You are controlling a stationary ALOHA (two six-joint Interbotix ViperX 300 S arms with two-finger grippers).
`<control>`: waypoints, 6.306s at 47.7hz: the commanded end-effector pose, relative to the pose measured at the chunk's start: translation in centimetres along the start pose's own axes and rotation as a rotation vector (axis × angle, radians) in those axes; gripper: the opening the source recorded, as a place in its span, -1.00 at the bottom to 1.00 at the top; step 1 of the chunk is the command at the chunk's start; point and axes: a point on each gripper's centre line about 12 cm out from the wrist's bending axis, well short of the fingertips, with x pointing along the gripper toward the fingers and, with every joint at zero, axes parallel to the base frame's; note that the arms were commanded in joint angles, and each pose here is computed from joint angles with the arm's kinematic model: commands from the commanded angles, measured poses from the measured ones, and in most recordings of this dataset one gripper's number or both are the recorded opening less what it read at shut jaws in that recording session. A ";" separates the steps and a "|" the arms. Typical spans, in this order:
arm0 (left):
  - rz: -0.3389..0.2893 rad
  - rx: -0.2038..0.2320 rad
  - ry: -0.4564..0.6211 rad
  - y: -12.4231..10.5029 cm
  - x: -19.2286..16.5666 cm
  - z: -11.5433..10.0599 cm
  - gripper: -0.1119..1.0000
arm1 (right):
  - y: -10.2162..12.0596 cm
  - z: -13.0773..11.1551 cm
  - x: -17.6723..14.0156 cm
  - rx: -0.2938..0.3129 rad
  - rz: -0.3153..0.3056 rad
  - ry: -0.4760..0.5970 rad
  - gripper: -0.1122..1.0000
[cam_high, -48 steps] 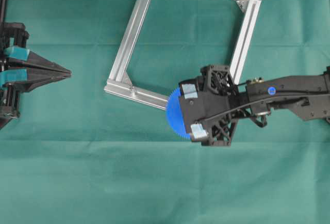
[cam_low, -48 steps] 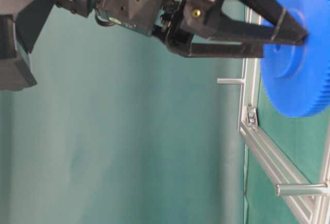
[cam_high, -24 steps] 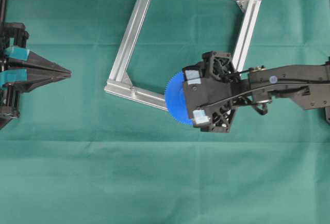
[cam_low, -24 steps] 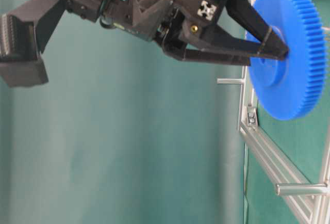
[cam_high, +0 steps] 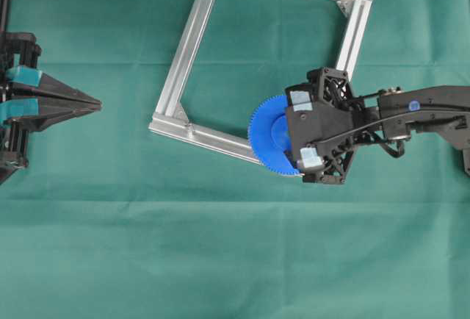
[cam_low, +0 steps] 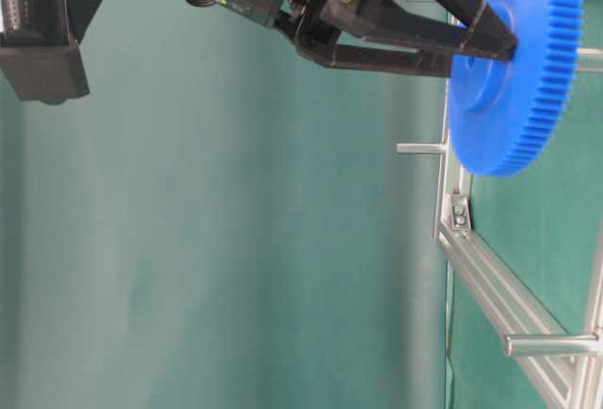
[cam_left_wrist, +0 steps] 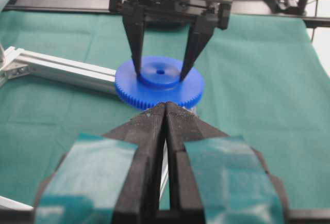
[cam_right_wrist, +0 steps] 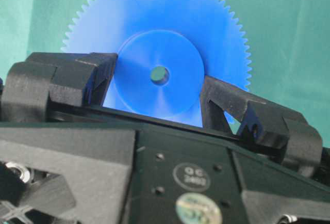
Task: Find the location of the shaft and insert the gear.
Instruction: 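Lower the gear with the right gripper, sliding its hole onto the shaft, then open the right gripper to release the gear on the shaft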
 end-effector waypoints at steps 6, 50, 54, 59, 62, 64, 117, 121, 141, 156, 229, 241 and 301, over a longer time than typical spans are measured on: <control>0.000 -0.002 -0.021 0.0 0.1 0.8 -0.77 | 1.0 0.5 -0.7 -0.009 0.036 -0.048 0.43; 0.000 0.000 -0.023 0.0 0.1 0.9 -0.77 | 4.2 0.5 -1.1 -0.025 0.119 -0.070 0.43; 0.000 0.000 -0.023 0.0 0.1 0.9 -0.77 | 3.9 0.7 -1.0 -0.034 0.110 -0.077 0.43; 0.000 0.000 -0.023 0.0 0.1 0.9 -0.77 | 3.6 0.8 -0.7 -0.038 0.099 -0.080 0.43; 0.000 0.000 -0.023 0.0 0.1 0.9 -0.77 | 3.3 0.9 -0.4 -0.036 0.091 -0.078 0.43; 0.000 0.000 -0.021 0.0 0.1 0.8 -0.77 | 3.1 0.9 -0.3 -0.037 0.086 -0.077 0.43; 0.000 -0.002 -0.017 0.0 0.1 0.8 -0.77 | 1.1 -1.0 0.0 0.003 0.054 -0.062 0.43; 0.000 -0.002 -0.017 0.0 0.1 0.8 -0.77 | 1.2 -0.9 0.0 0.003 0.057 -0.069 0.43; 0.000 -0.002 -0.015 0.0 0.1 0.8 -0.77 | 1.3 -0.7 0.0 0.005 0.063 -0.081 0.43; 0.000 -0.002 -0.015 0.0 0.1 0.8 -0.77 | 1.4 -0.6 0.4 0.004 0.064 -0.079 0.43; 0.000 -0.003 -0.006 0.0 0.1 0.7 -0.77 | 1.9 -1.5 3.6 -0.001 0.082 -0.064 0.44; 0.000 -0.003 -0.008 0.0 0.1 0.7 -0.77 | 1.9 -1.4 3.7 0.001 0.086 -0.071 0.44; 0.000 -0.003 -0.006 0.0 0.0 0.7 -0.77 | 0.8 -0.1 -3.8 0.008 0.085 -0.173 0.64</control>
